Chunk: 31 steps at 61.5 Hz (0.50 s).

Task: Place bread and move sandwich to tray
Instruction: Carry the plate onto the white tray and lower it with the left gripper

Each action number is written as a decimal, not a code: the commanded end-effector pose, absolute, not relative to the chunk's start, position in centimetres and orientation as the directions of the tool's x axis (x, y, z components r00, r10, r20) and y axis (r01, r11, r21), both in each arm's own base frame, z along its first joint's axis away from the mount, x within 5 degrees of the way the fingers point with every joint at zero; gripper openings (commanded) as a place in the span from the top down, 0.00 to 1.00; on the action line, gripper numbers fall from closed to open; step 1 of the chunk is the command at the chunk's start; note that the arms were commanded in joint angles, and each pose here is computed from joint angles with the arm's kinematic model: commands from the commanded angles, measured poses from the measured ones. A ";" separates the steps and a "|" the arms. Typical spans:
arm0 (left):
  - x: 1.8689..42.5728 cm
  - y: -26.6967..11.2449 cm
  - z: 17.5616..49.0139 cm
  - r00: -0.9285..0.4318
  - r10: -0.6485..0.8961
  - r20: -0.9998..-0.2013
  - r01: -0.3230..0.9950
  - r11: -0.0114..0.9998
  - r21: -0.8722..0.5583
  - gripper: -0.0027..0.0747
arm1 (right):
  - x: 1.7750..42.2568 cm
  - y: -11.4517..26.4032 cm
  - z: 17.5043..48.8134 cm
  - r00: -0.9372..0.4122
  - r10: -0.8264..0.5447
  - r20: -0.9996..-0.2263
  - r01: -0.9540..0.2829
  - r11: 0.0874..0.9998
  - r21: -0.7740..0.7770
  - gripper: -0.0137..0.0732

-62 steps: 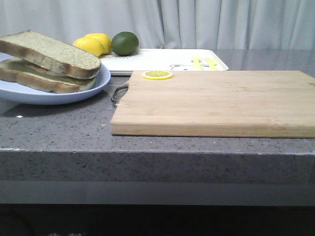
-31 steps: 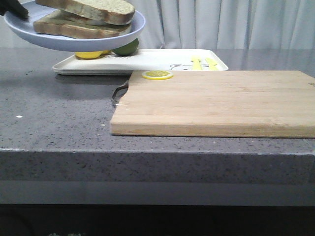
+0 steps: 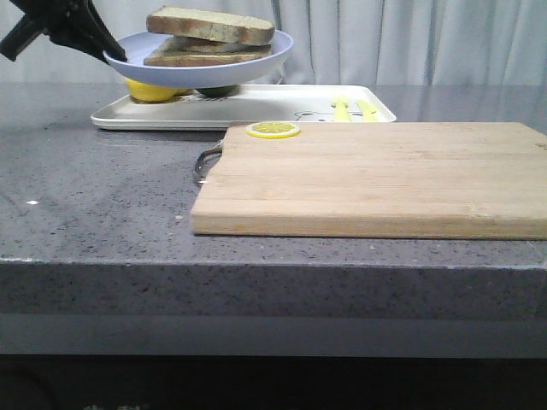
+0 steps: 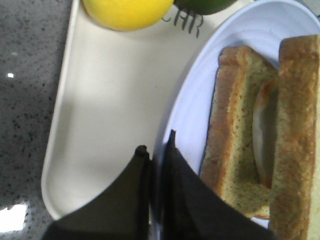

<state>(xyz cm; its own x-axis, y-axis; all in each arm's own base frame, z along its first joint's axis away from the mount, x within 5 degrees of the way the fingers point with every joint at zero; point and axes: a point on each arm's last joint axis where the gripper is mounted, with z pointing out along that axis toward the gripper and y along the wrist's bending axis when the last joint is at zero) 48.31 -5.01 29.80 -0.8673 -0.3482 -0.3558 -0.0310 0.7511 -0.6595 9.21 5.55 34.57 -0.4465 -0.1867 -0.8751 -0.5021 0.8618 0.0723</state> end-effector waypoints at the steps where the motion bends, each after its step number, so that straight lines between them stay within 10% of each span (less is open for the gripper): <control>1: 48.1 -5.8 34.0 -0.815 -0.448 -0.367 -0.015 0.650 -0.760 0.99 | 9.4 5.6 35.9 -0.371 -0.143 -0.918 -0.498 0.865 0.067 0.41; 18: 49.1 -5.7 31.6 -0.831 -0.440 -0.341 -0.053 0.671 -0.739 0.97 | 9.4 5.6 35.9 -0.371 -0.143 -0.918 -0.498 0.865 0.067 0.41; 31: 49.0 -5.9 31.6 -0.834 -0.436 -0.339 -0.050 0.670 -0.741 0.65 | 9.4 5.6 35.9 -0.371 -0.143 -0.918 -0.498 0.865 0.067 0.41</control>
